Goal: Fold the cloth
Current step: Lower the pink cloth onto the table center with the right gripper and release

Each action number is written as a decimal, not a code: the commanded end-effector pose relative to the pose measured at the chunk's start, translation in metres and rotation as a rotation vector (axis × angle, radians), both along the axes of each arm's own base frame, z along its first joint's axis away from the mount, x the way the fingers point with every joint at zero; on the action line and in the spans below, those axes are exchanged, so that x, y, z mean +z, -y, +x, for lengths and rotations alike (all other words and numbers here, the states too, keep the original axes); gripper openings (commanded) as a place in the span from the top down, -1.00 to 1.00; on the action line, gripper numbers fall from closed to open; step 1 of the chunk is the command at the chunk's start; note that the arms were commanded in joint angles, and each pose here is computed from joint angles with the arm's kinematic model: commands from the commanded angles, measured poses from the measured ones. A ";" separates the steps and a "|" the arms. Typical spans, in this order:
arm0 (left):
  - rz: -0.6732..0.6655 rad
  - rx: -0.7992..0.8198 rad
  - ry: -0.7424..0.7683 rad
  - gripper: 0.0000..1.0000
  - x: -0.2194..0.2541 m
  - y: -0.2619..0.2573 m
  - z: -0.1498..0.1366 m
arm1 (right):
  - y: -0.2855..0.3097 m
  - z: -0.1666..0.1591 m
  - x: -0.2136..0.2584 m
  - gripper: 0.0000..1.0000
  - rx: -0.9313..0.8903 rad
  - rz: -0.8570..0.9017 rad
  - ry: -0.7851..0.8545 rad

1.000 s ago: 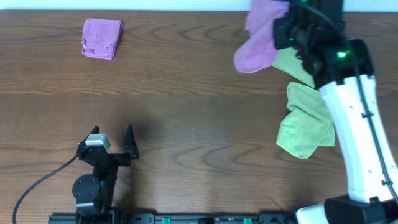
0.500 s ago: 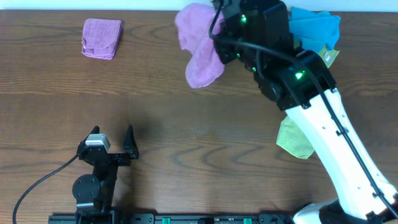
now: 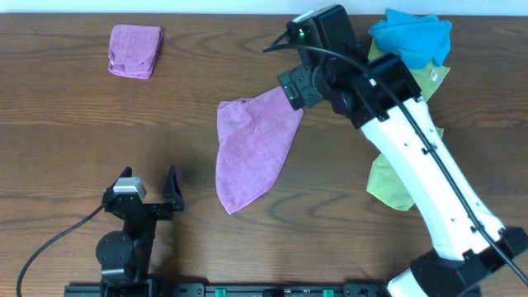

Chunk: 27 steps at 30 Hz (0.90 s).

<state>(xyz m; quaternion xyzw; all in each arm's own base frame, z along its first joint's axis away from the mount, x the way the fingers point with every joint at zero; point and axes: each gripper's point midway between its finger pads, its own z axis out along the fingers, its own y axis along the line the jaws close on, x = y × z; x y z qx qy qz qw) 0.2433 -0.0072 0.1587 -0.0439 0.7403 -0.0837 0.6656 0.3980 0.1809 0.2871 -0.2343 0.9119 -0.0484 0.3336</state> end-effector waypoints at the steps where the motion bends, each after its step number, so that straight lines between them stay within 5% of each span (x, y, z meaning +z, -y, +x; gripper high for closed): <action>1: -0.005 -0.001 -0.045 -0.91 -0.019 0.000 0.001 | 0.016 0.008 -0.012 -0.99 -0.051 -0.036 -0.030; 11: -0.006 -0.001 -0.045 -0.91 -0.019 0.000 0.001 | 0.002 0.041 -0.101 -0.98 -0.056 -0.029 -0.206; 20: -0.006 -0.001 -0.045 -0.91 -0.019 0.000 0.001 | 0.007 0.031 -0.055 -0.99 -0.060 0.021 -0.119; 27: -0.005 -0.001 -0.045 -0.91 -0.019 0.000 0.001 | 0.029 0.021 -0.070 -0.98 -0.053 0.061 -0.226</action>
